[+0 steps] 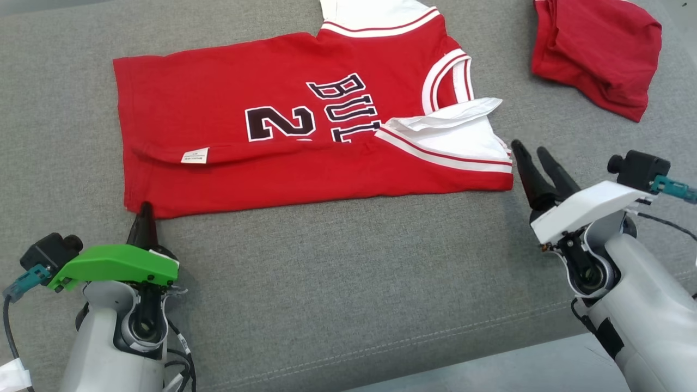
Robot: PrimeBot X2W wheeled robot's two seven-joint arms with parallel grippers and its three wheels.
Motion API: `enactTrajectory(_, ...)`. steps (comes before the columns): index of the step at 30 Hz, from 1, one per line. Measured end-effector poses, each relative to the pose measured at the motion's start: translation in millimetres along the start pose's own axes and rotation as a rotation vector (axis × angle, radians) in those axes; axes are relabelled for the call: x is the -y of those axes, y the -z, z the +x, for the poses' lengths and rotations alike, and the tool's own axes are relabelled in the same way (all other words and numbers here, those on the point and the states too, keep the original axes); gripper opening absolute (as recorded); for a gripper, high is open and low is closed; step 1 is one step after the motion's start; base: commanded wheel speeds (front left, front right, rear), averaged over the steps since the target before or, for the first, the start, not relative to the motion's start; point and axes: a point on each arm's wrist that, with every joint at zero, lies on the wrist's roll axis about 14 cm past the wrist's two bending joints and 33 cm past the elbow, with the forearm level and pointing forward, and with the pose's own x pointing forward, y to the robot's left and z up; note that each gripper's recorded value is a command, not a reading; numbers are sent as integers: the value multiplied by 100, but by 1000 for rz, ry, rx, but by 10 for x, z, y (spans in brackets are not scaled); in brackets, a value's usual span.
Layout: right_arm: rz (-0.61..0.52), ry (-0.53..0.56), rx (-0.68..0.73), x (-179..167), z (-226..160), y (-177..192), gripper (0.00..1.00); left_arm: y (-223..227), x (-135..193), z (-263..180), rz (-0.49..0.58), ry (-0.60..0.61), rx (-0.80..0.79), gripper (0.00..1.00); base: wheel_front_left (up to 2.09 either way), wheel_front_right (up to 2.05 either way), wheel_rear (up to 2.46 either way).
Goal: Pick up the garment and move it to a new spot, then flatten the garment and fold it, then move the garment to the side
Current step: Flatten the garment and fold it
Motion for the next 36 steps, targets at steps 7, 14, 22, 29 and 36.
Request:
enactTrajectory(7,89,48,-84,85,-40,308,100,-120,73,11,-56,30,50,0,0,0,0)
enactTrajectory(14,124,69,-168,110,7,551,100,-150,83,-8,-53,43,62,0,0,0,0)
enactTrajectory(22,138,34,-176,-42,96,572,29,-189,73,-31,-68,46,84,0,0,0,0)
enactTrajectory(29,138,16,-180,-115,93,585,0,-174,145,-47,-94,70,90,0,0,0,0)
enactTrajectory(36,134,-36,-100,-251,109,346,0,-210,177,-100,-106,82,123,0,0,0,0)
